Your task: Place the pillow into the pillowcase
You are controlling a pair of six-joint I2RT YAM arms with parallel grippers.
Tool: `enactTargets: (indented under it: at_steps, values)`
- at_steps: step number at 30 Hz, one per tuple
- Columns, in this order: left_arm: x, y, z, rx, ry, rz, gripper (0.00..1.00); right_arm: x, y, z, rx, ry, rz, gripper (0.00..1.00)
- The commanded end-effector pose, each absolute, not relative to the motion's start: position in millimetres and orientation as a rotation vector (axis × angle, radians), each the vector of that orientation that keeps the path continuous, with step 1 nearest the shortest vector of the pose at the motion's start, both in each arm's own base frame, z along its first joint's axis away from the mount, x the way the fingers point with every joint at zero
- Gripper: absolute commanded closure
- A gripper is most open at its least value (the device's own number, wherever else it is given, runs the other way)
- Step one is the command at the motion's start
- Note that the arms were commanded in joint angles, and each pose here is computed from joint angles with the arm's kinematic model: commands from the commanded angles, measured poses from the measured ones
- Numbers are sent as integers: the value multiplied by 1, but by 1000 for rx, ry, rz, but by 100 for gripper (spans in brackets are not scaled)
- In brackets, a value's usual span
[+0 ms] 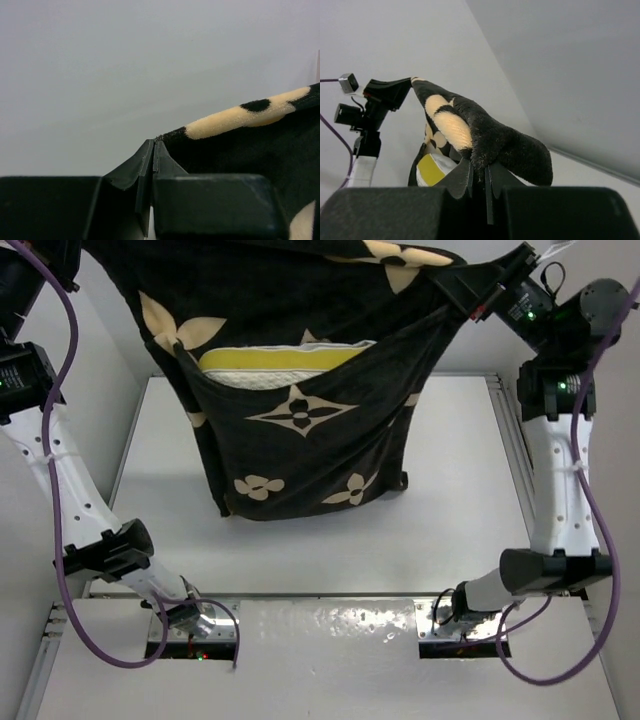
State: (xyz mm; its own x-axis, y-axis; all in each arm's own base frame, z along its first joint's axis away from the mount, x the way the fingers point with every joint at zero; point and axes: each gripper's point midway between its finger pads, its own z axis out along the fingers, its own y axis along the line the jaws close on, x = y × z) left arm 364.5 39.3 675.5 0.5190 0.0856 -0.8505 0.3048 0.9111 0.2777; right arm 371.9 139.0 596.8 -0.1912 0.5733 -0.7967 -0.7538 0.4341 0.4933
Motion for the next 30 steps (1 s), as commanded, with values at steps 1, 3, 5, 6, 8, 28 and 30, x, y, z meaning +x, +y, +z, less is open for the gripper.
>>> enactTargets:
  at_steps: [1, 3, 5, 6, 8, 28, 30]
  values:
    - [346, 65, 708, 327, 927, 50, 100, 345, 95, 647, -100, 1098, 922, 100]
    - [403, 82, 662, 272, 1076, 13, 100, 386, 82, 604, -3, 1236, 899, 100]
    - [430, 85, 638, 244, 1179, 4, 100, 435, 80, 570, 95, 1355, 968, 100]
    - [456, 91, 620, 213, 1226, -29, 100, 423, 92, 608, 47, 1288, 1053, 100]
    - [415, 86, 676, 217, 1074, 12, 100, 398, 100, 685, -77, 1082, 1068, 100]
    - [352, -55, 618, 765, 1059, -428, 75, 290, 112, 671, -171, 888, 1053, 100]
    - [377, -99, 543, 907, 1156, -454, 47, 287, 135, 666, -215, 905, 1047, 100]
